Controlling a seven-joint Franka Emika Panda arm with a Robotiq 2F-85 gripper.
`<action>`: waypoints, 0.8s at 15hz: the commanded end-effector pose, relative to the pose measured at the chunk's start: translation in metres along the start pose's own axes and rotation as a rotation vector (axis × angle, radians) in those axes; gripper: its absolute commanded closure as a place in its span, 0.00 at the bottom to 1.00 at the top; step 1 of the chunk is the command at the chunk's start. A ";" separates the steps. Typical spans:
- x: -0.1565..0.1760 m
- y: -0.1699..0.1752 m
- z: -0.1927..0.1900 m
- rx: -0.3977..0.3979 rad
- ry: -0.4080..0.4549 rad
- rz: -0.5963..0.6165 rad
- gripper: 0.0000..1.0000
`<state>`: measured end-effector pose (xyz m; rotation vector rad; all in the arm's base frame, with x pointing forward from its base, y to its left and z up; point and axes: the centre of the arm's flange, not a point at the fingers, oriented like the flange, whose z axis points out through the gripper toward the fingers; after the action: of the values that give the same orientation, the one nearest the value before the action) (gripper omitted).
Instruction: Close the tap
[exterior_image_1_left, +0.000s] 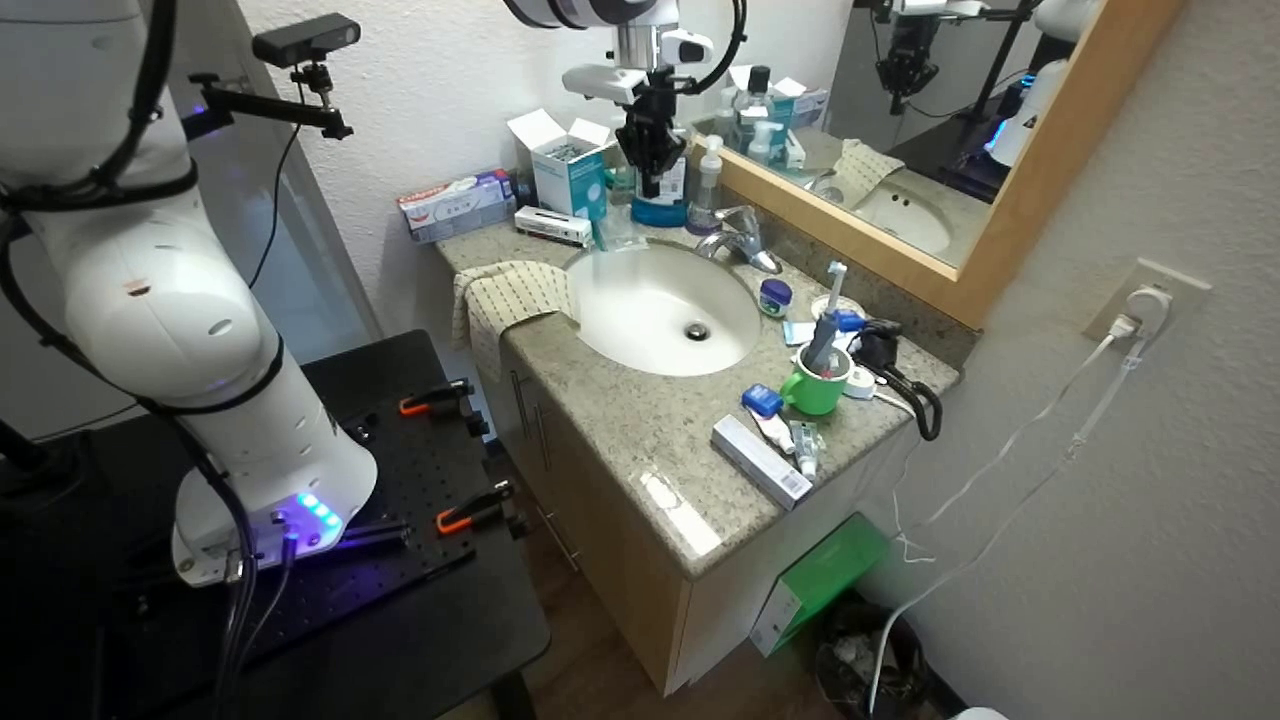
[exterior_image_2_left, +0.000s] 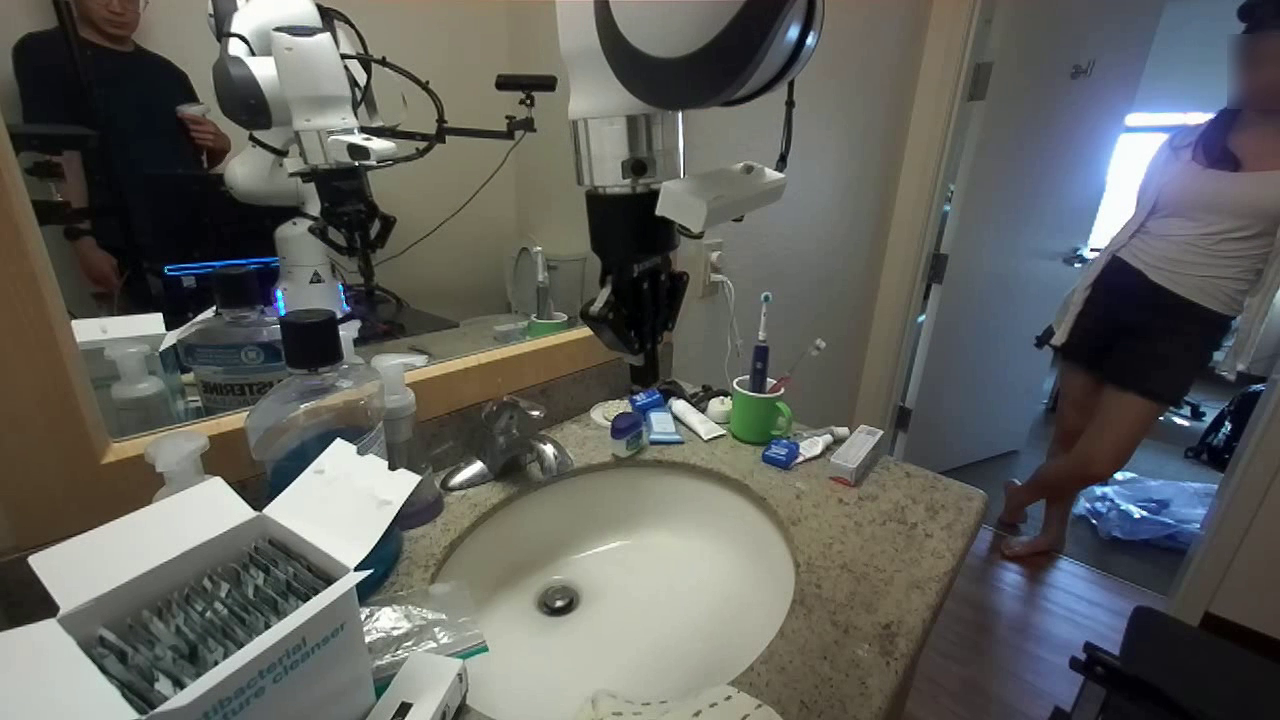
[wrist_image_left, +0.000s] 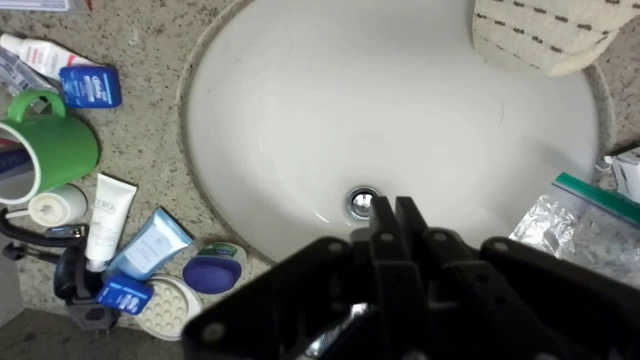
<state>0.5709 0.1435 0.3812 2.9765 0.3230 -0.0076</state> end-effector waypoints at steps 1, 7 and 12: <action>-0.002 0.000 -0.001 0.000 0.000 -0.010 0.85; -0.005 0.000 -0.002 0.000 0.002 -0.020 0.73; -0.004 0.002 -0.004 0.002 0.000 -0.020 0.42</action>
<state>0.5659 0.1419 0.3829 2.9739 0.3503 -0.0079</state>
